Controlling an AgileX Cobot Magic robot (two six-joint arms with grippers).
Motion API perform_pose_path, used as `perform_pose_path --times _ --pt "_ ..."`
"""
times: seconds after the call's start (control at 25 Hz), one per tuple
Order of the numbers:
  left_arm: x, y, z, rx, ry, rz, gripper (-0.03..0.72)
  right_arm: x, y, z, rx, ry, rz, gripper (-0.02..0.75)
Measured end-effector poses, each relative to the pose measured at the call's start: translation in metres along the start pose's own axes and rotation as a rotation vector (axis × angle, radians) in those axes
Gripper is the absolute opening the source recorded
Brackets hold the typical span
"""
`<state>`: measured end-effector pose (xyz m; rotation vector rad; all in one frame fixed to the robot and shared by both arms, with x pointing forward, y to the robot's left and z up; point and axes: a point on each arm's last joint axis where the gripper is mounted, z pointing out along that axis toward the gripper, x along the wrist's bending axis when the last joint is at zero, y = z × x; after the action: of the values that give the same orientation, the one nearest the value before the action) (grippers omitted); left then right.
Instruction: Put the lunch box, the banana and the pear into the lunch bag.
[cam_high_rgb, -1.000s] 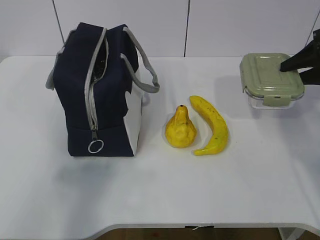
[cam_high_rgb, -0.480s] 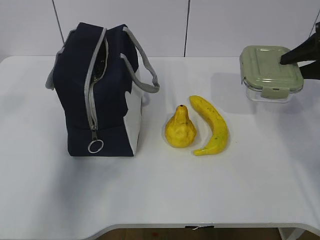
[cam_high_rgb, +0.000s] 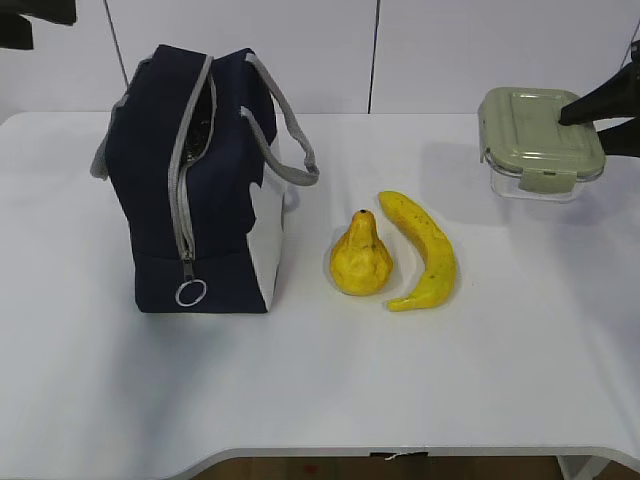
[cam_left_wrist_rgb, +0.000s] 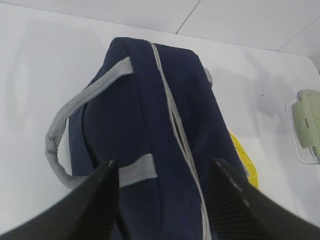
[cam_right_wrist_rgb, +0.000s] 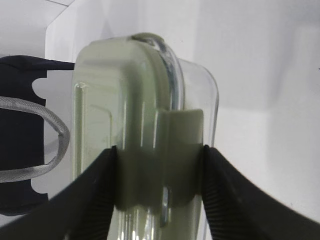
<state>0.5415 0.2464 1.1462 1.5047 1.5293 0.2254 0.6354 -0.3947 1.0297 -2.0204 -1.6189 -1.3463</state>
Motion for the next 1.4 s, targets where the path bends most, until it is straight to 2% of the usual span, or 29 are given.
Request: perform_pose_path --times 0.32,0.56,0.8,1.0,1.4 --pt "-0.001 0.002 0.058 0.102 -0.025 0.021 0.470 0.000 0.000 0.000 0.000 0.000 0.000 0.398" --pt "0.007 -0.005 0.088 0.140 0.005 0.040 0.484 0.000 0.000 0.000 0.000 0.000 0.000 0.398" --pt "0.014 -0.004 0.100 0.116 0.032 0.039 0.486 0.000 0.000 0.000 -0.001 0.002 0.001 0.397" --pt "0.020 -0.009 0.112 0.139 0.043 0.028 0.486 0.000 0.000 0.000 -0.001 0.002 0.001 0.397" --pt "0.021 -0.007 0.113 0.112 0.052 0.028 0.468 0.000 0.000 0.000 -0.002 0.004 0.002 0.397"
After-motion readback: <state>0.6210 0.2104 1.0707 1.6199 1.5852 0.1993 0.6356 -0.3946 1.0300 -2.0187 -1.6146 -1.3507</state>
